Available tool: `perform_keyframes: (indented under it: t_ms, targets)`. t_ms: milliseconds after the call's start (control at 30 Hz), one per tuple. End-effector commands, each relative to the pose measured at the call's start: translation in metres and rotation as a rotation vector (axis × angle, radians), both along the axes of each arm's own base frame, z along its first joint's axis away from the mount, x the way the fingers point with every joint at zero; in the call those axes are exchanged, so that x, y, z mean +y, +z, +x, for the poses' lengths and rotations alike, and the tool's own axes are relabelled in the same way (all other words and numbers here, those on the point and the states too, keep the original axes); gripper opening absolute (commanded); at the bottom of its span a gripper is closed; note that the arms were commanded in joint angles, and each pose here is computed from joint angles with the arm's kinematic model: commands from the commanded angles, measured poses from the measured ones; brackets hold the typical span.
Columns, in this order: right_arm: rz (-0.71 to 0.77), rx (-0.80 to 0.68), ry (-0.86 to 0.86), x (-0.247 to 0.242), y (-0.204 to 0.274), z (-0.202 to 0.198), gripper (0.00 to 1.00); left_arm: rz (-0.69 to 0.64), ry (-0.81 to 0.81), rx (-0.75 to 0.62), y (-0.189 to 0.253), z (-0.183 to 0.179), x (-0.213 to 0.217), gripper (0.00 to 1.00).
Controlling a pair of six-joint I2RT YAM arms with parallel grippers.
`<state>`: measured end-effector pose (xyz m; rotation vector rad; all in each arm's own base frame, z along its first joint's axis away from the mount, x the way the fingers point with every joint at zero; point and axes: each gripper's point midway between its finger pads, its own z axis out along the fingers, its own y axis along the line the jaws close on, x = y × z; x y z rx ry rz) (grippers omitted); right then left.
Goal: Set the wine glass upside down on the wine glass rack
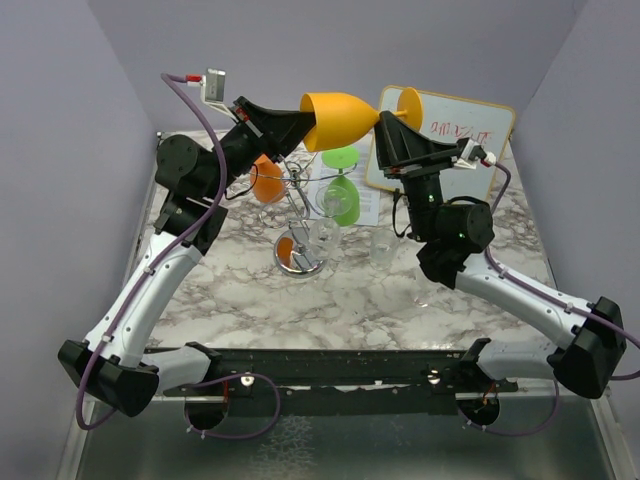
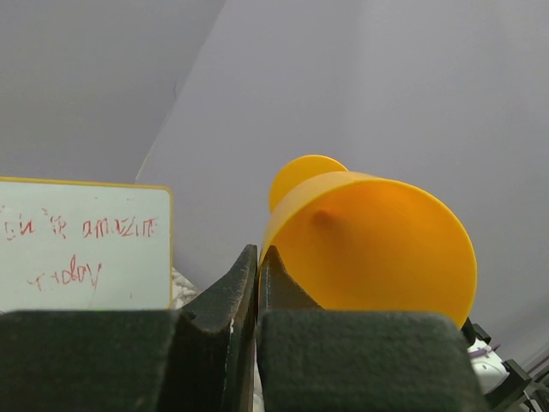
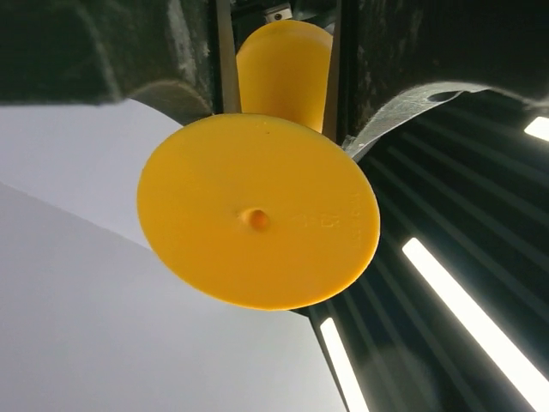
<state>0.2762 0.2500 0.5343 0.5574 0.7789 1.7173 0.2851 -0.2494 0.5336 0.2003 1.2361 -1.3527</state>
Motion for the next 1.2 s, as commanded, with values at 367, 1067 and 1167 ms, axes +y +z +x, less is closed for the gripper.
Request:
perform_keyframes:
  t_ms: [367, 1067, 1167]
  targets:
    - [0.058, -0.032, 0.053, 0.01, 0.013, 0.0, 0.16, 0.023, -0.015, -0.058, -0.009, -0.014, 0.0, 0.0]
    - [0.021, -0.084, -0.072, -0.011, 0.024, -0.007, 0.01, 0.042, 0.188, -0.013, -0.014, -0.02, 0.038, 0.49]
    - [0.011, -0.111, -0.105, -0.015, 0.026, -0.011, 0.01, 0.054, 0.234, -0.021, -0.016, -0.023, 0.047, 0.57]
